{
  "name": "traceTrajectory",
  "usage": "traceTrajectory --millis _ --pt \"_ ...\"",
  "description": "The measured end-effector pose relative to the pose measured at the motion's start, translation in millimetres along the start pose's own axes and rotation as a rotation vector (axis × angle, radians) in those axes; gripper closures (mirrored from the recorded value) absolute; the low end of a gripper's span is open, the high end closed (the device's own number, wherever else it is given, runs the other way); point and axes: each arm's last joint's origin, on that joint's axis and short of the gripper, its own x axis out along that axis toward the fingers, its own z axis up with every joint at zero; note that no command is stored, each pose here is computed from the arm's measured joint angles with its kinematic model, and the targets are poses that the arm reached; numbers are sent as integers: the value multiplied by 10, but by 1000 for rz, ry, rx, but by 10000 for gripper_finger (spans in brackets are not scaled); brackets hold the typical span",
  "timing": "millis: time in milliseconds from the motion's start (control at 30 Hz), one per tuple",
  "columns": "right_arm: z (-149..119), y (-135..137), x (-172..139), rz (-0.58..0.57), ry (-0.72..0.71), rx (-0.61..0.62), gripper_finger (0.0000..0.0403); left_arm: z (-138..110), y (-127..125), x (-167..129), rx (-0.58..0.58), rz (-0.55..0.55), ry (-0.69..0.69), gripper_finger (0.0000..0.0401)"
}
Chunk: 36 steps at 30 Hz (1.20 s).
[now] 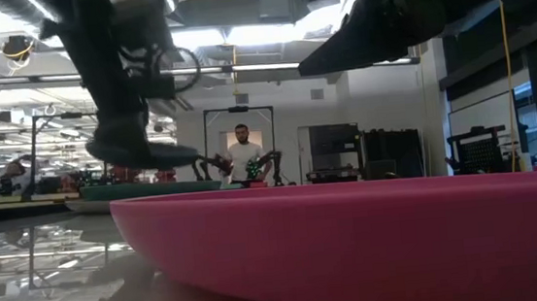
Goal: Stack plastic plates
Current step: Stack the black plate on the green plate, then stack the pink plate on the black plate
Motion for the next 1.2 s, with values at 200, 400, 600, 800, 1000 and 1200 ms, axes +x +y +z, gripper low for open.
traceTrajectory --millis 200,400,600,800,1000,1200 --pt "-1 0 1 0 1 0 276 -52 197 239 -73 -59 -16 391" --pt "-1 1 0 0 0 0 276 -135 279 361 -119 -71 -9 379" --pt "-1 -1 0 0 0 0 276 -144 281 368 -123 -78 -6 342" --pt "-1 -1 0 0 0 0 276 -8 180 219 -112 -148 -43 293" --pt "0 -1 0 0 0 0 276 276 -128 -159 -151 -326 -192 275" --pt "0 1 -1 3 -1 10 276 361 -591 -490 -243 -557 -393 274"
